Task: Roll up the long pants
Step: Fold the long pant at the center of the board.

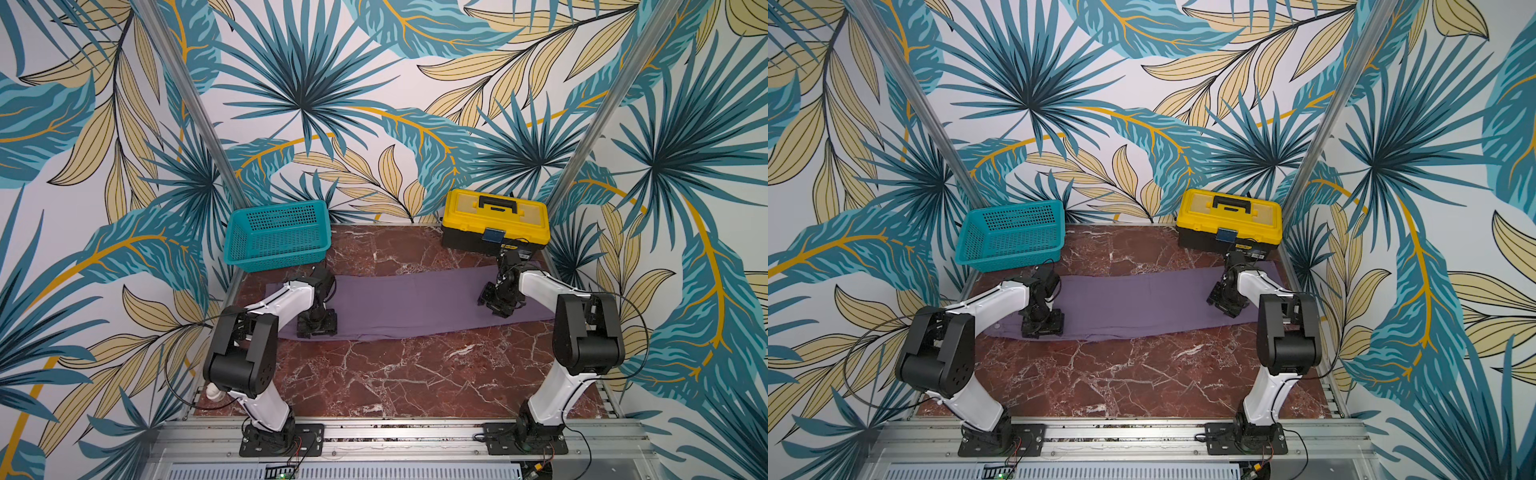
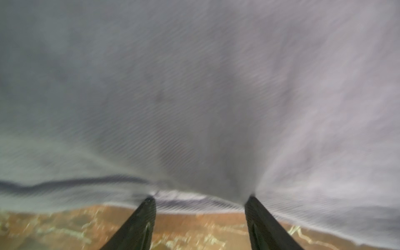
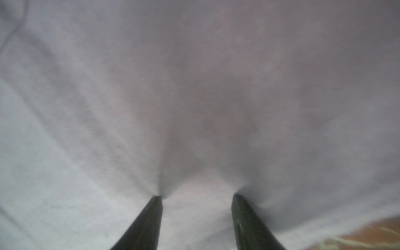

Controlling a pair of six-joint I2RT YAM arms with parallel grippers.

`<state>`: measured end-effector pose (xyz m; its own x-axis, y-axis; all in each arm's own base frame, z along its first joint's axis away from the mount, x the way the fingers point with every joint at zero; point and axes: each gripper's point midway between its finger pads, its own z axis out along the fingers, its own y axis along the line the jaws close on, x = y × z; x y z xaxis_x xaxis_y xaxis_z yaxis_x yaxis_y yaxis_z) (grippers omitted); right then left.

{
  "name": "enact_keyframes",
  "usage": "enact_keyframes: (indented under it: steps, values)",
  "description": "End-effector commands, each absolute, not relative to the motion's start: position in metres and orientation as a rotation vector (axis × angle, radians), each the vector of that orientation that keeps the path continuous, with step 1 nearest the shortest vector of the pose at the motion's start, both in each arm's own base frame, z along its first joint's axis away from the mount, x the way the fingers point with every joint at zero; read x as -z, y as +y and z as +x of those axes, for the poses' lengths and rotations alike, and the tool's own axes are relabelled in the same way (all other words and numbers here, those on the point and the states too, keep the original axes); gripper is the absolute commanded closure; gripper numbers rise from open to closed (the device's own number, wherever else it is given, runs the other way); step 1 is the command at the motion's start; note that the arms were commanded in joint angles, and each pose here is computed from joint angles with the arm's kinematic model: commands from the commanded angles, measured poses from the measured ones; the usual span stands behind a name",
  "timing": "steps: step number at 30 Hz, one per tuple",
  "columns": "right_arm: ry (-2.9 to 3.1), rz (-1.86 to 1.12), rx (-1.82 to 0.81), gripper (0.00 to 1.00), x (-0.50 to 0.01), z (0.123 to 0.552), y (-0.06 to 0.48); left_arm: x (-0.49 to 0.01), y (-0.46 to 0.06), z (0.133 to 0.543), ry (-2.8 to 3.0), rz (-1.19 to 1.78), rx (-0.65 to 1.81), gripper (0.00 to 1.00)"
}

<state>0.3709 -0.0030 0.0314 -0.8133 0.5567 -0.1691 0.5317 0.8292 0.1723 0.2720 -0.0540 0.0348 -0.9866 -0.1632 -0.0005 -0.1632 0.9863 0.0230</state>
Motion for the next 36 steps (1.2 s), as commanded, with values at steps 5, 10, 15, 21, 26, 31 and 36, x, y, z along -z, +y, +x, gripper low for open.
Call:
enact_keyframes:
  steps: [5,10,15,21,26,31,36]
  values:
    - [2.645,0.894,0.003,0.27,-0.094,0.387,-0.089,-0.071,-0.037,0.302,-3.204,0.312,0.078,0.27]
    - [2.716,0.796,0.226,0.2,-0.09,0.393,-0.157,-0.071,-0.038,0.316,-3.215,0.315,0.068,0.27]
    - [2.788,0.611,0.347,0.2,-0.069,0.412,-0.183,-0.065,-0.035,0.315,-3.194,0.319,0.053,0.27]
    - [2.855,0.592,0.279,0.19,-0.032,0.424,-0.196,-0.067,-0.022,0.313,-3.179,0.328,0.101,0.27]
    - [2.906,0.552,0.33,0.19,-0.02,0.412,-0.208,-0.068,-0.017,0.314,-3.177,0.348,0.112,0.27]
    - [2.873,0.538,0.297,0.17,-0.034,0.409,-0.221,-0.064,-0.012,0.314,-3.158,0.372,0.125,0.27]
    - [2.909,0.521,0.042,0.16,-0.012,0.409,-0.201,-0.066,-0.01,0.316,-3.16,0.388,0.133,0.27]
